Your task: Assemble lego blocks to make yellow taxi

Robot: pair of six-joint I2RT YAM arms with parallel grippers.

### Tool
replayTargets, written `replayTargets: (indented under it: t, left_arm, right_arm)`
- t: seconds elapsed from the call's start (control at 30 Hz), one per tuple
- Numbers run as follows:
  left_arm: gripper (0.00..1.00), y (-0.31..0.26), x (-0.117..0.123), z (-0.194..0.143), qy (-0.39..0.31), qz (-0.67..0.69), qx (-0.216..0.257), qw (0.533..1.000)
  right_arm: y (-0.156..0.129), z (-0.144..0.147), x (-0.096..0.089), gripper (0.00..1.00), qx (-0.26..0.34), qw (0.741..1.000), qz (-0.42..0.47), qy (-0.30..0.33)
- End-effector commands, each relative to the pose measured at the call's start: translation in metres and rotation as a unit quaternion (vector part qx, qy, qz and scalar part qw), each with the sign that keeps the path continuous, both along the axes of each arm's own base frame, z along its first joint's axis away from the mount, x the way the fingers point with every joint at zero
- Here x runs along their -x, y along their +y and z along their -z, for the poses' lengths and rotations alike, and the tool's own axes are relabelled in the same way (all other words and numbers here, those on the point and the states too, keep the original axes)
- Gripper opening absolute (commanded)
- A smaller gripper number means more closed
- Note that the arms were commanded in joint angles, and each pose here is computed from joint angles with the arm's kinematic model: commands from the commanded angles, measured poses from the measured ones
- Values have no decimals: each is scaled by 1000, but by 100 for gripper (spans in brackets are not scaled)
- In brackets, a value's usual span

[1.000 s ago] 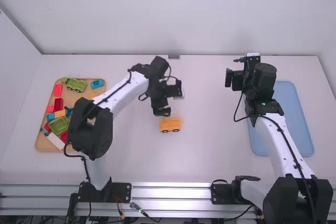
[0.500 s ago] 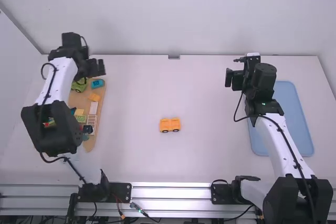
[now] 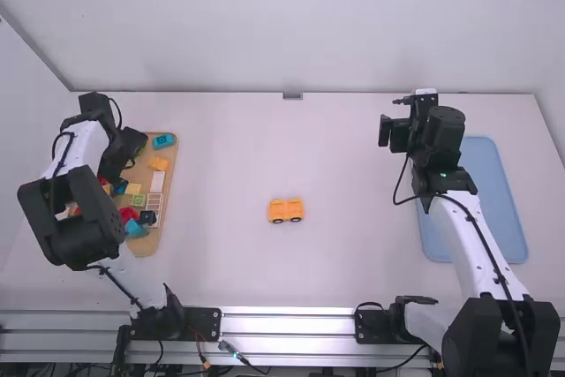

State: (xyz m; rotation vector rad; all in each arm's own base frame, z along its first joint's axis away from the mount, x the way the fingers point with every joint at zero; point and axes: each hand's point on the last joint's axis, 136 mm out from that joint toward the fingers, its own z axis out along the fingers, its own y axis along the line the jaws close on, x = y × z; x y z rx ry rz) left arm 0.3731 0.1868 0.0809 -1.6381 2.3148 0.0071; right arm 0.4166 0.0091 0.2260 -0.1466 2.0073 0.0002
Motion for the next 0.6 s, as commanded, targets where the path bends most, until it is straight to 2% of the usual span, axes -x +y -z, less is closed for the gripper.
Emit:
replayTargets:
  t: [0.0, 0.13, 0.23, 0.37, 0.57]
  left_arm:
    - [99, -2, 7, 1, 0, -29, 4, 1000]
    - [100, -2, 11, 6, 11, -31, 2, 999]
    - [93, 0, 14, 6, 15, -35, -3, 999]
    - [99, -1, 16, 10, 22, -36, 1, 999]
    - [99, 2, 20, 32, 51, -42, 14, 998]
  right_arm:
    - [0, -17, -6, 99, -2, 1000, 1, -18]
    - [1, -17, -6, 99, -2, 1000, 1, -18]
    - [1, -17, -6, 99, -2, 1000, 1, -17]
    - [1, -16, -6, 99, -2, 1000, 1, -16]
    - [0, -16, -6, 99, -2, 1000, 2, -16]
